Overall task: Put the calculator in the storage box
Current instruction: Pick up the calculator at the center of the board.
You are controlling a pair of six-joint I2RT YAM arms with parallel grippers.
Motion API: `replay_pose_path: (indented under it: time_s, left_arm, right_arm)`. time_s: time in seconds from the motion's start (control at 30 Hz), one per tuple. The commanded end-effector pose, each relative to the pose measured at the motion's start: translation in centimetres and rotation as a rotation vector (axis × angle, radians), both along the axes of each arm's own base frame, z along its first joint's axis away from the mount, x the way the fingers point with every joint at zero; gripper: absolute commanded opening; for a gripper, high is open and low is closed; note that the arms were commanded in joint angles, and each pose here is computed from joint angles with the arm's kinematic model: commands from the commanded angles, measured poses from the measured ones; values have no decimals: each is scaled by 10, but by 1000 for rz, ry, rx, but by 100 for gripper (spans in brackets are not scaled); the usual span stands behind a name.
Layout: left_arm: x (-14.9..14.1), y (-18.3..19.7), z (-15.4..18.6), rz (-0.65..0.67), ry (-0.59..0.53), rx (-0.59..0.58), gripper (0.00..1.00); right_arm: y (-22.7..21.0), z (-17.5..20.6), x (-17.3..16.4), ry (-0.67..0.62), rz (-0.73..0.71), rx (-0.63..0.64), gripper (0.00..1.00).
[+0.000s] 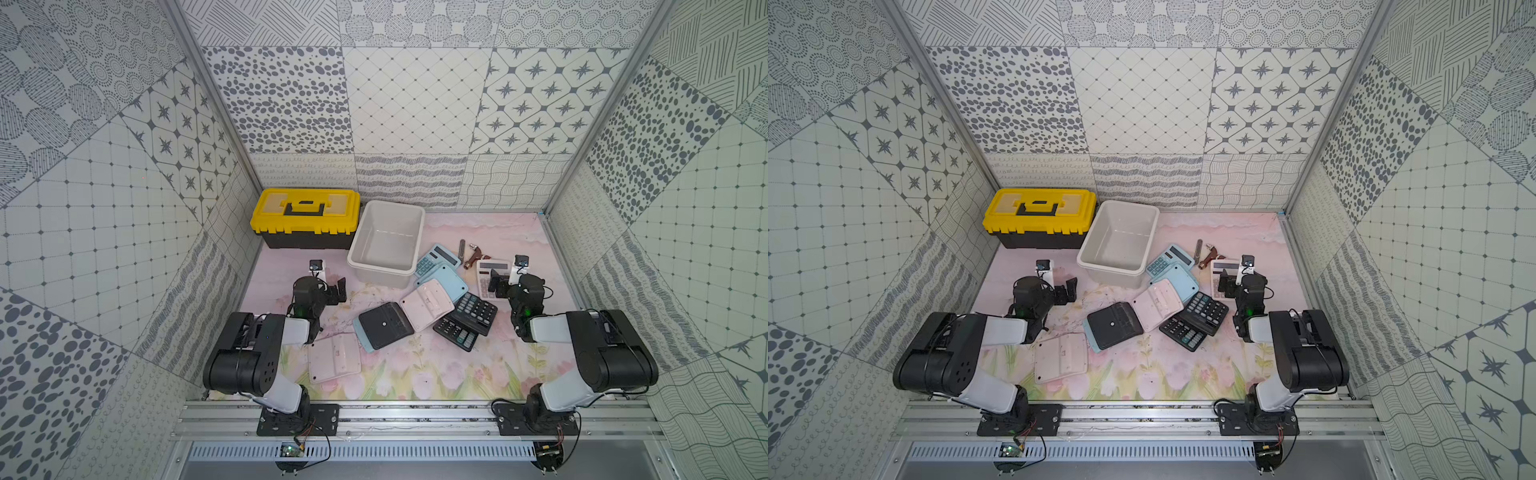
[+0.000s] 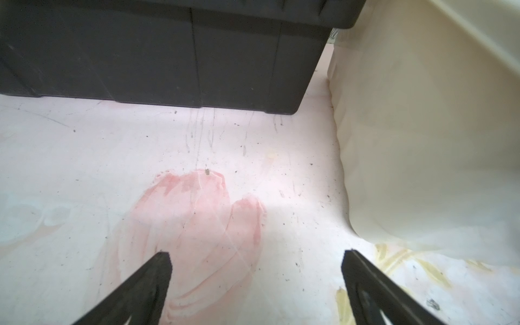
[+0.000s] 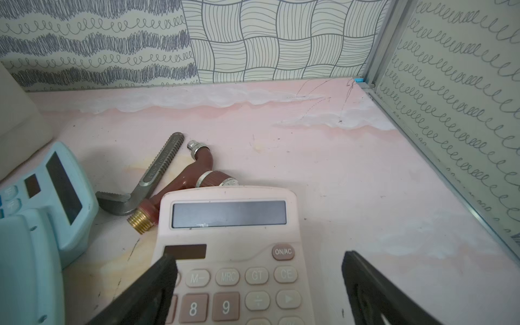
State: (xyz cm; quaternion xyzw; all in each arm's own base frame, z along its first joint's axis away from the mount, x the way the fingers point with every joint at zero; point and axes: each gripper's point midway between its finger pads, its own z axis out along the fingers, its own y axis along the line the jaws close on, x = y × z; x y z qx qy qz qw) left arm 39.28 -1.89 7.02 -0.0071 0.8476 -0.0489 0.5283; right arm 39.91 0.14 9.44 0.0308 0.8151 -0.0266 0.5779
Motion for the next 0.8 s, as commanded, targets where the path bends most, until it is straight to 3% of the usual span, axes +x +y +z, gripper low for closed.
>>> replay_pose_path:
  time_s: [0.0,0.53,0.63,0.77]
  left_arm:
    - [5,0,7,-8,-33,18,100]
    - [5,1,8,-9,-36,14,100]
    - [4,-2,22,-26,-33,14,100]
    - [0,10,46,69,27,-13,100]
  right_arm:
    - [1,12,5,-41,5,1,97]
    - [1,12,5,-41,5,1,97]
    - [2,19,2,-65,3,-11,97]
    - [-1,40,-8,-58,-33,-32,97]
